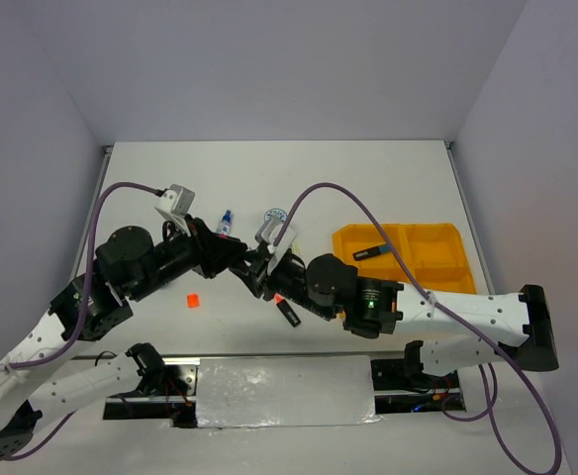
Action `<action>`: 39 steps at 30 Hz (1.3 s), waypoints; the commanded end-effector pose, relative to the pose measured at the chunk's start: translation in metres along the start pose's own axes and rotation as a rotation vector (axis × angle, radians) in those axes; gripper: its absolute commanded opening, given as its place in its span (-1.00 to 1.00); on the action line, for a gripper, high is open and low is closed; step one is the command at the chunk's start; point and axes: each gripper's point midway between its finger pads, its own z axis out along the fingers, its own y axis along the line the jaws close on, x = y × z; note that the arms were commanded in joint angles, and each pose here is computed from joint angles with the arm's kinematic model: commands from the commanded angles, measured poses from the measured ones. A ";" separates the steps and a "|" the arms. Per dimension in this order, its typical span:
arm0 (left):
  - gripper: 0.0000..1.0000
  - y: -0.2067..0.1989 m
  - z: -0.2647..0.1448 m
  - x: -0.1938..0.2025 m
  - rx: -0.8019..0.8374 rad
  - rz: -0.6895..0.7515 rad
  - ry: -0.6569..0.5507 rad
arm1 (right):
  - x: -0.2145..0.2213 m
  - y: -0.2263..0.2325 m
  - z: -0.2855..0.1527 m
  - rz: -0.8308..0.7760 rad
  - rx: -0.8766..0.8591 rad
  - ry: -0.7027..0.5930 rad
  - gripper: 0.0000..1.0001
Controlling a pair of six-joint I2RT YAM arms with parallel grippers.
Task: Sort the stationery into containers
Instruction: Close the pen cap on the pen.
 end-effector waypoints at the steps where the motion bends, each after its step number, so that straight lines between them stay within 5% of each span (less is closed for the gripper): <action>1: -0.75 -0.007 -0.004 -0.007 0.020 -0.003 -0.007 | -0.039 -0.006 0.001 0.027 0.050 -0.083 -1.00; 2: -1.00 -0.008 -0.004 -0.008 0.022 -0.002 -0.004 | -0.039 -0.007 0.001 0.030 0.057 -0.081 -1.00; 8: -1.00 -0.021 -0.010 -0.018 0.091 0.056 -0.039 | -0.040 -0.004 -0.001 0.097 0.039 -0.094 -0.94; 9: -1.00 -0.024 -0.011 -0.020 0.103 0.068 -0.045 | -0.038 -0.004 -0.002 0.105 0.029 -0.094 -0.81; 10: -1.00 -0.026 -0.012 -0.022 0.114 0.084 -0.053 | -0.042 -0.001 -0.006 0.129 -0.007 -0.105 -0.43; 18: -1.00 -0.047 -0.023 -0.040 0.208 0.180 -0.083 | -0.035 -0.011 -0.022 0.254 -0.184 -0.089 0.32; 26: -1.00 -0.086 -0.031 -0.033 0.444 0.256 -0.050 | -0.052 0.034 -0.065 0.260 -0.665 -0.133 0.34; 32: -1.00 -0.100 -0.035 -0.031 0.533 0.262 -0.059 | -0.062 0.044 -0.061 0.278 -0.733 -0.133 0.24; 39: -1.00 -0.093 -0.025 -0.024 0.501 0.253 -0.016 | -0.063 0.047 -0.048 0.304 -0.756 -0.145 -0.59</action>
